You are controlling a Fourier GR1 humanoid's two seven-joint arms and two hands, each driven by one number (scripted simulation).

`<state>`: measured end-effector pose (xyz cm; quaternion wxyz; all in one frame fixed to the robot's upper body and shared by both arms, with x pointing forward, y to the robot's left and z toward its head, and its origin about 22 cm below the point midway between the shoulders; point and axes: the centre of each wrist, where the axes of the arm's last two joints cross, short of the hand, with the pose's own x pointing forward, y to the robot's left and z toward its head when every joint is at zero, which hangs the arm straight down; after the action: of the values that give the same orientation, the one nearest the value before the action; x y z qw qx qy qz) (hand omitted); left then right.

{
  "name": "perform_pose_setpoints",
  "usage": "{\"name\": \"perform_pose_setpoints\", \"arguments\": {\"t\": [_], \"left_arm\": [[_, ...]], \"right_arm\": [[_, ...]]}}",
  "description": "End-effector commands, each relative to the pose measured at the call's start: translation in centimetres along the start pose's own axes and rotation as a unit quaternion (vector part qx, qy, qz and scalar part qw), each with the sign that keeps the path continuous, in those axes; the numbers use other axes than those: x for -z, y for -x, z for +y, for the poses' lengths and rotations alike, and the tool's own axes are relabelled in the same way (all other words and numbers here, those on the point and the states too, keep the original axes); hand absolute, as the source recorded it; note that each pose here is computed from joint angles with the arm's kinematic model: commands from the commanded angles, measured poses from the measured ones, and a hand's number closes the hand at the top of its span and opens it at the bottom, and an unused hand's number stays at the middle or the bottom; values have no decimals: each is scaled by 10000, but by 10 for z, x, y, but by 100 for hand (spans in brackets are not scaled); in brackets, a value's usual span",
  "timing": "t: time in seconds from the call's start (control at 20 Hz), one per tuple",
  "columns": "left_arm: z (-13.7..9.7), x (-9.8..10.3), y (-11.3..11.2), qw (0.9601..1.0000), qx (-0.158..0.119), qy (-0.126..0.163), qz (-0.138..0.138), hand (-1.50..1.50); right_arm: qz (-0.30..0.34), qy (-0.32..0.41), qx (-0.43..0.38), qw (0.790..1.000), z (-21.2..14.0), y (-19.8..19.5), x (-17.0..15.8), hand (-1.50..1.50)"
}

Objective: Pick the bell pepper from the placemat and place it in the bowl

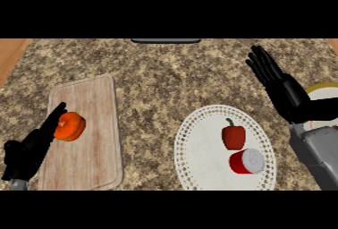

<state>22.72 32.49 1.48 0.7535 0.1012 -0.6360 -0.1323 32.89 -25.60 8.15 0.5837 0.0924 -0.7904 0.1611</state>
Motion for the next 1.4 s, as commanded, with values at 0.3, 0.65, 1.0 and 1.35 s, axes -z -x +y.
{"name": "perform_pose_setpoints", "arguments": {"t": [0.3,0.65,1.0,1.35], "left_arm": [[-45,10,-32,9920,-541,644,-941,0],[-85,28,-48,9814,-735,1272,-1234,0],[-92,32,-55,9803,-852,1353,-1159,0],[-99,36,-68,9783,-765,1442,-1273,0]], "right_arm": [[1706,2274,-3108,9070,-71,28,-73,150],[1562,3678,-2398,8847,47,48,-69,-150],[3122,2388,-4026,8267,16,38,-63,-150],[5045,536,-4065,7599,40,3,-31,-150]]}}
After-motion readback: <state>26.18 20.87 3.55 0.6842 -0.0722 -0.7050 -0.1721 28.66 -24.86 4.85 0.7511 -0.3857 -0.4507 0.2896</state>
